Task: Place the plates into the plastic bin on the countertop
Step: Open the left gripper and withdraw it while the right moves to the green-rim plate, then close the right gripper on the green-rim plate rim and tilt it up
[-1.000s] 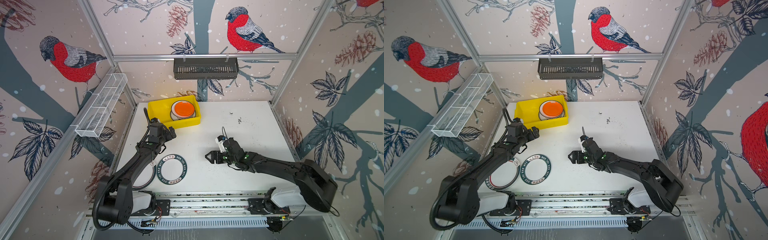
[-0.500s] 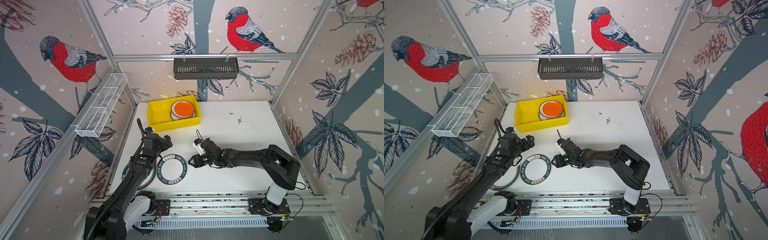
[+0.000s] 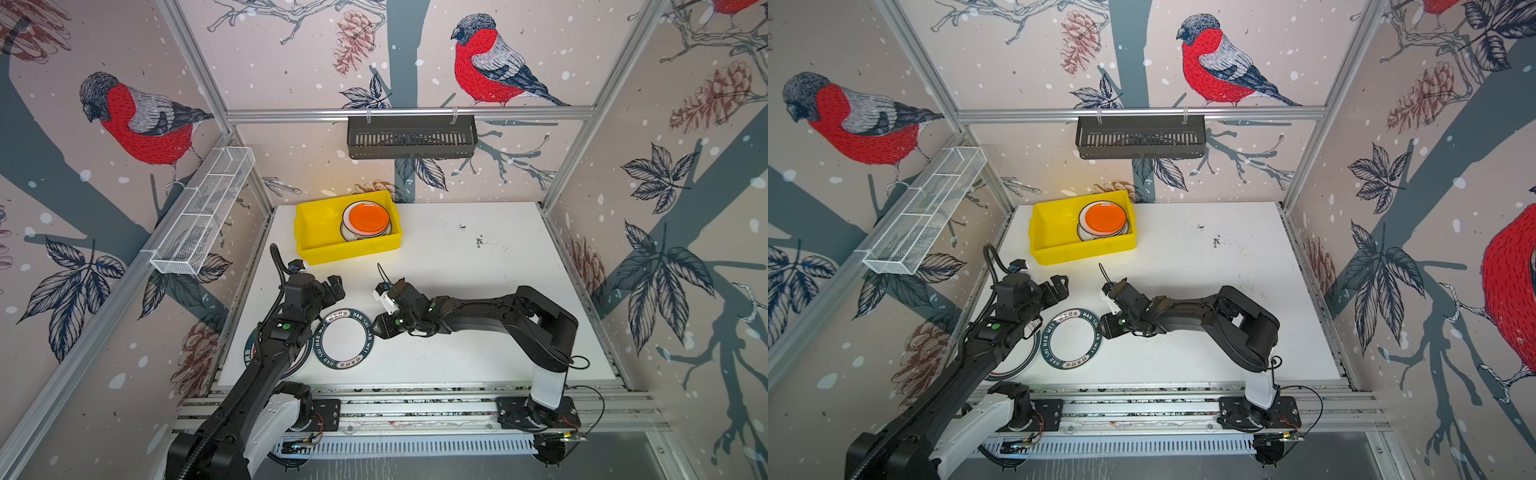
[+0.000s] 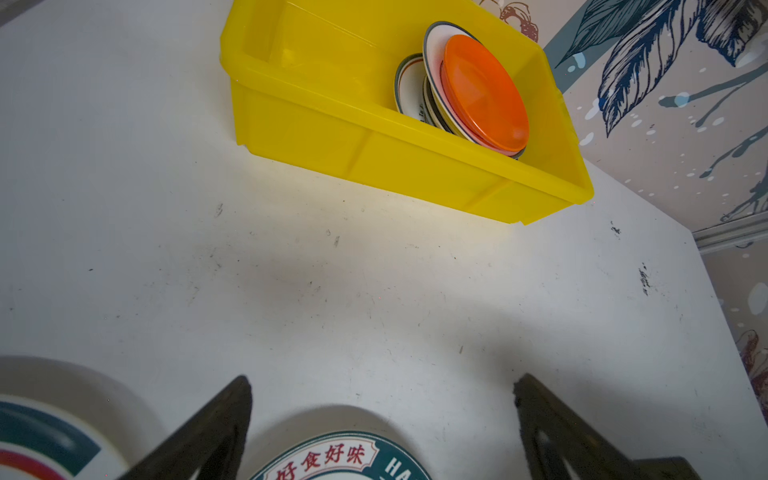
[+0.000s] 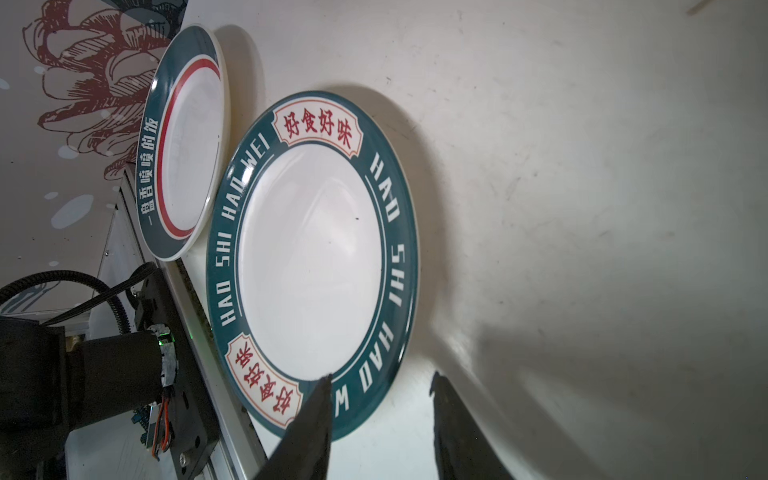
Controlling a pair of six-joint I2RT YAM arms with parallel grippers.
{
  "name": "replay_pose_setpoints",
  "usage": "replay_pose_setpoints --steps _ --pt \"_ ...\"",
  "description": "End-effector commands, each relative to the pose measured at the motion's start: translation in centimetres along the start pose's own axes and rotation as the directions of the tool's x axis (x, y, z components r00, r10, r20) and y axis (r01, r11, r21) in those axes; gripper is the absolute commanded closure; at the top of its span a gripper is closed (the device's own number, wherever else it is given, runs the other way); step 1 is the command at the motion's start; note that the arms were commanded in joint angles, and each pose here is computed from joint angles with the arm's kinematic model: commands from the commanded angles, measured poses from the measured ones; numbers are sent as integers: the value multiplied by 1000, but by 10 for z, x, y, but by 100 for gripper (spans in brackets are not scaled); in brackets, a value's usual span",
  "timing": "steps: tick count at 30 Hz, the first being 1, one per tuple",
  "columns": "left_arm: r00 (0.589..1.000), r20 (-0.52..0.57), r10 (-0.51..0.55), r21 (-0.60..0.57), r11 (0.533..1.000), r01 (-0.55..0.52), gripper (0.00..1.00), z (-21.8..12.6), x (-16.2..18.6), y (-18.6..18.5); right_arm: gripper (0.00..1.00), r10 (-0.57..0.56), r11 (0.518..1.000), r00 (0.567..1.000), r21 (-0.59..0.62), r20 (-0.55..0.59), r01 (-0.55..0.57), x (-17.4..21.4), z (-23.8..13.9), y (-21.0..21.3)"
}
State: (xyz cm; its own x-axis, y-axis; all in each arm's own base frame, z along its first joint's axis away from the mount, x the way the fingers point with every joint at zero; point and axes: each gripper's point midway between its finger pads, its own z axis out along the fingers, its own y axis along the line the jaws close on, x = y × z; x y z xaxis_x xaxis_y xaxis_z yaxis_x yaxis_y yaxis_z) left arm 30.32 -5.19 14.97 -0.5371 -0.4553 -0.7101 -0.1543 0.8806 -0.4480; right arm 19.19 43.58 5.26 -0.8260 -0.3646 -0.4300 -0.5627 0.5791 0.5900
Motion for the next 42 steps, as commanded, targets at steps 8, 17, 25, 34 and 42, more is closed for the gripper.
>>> replay_pose_setpoints --steps 8,17,25,34,42 --pt "999 17 -30 81 996 28 2 -8 3 -9 65 6 1000 999 -24 -46 -7 7 13 7" --pt "999 13 -34 107 994 33 2 -10 5 -13 67 21 1000 998 -14 -62 -22 12 19 7" --pt "999 24 -29 114 993 26 2 -13 5 -13 69 46 999 996 -1 -74 -46 14 24 5" --pt "999 25 -27 124 992 24 2 -14 6 -13 75 53 999 995 6 -89 -53 15 31 5" --pt "999 26 -24 124 992 20 2 -14 6 -13 87 101 994 993 38 -65 -98 10 27 -8"
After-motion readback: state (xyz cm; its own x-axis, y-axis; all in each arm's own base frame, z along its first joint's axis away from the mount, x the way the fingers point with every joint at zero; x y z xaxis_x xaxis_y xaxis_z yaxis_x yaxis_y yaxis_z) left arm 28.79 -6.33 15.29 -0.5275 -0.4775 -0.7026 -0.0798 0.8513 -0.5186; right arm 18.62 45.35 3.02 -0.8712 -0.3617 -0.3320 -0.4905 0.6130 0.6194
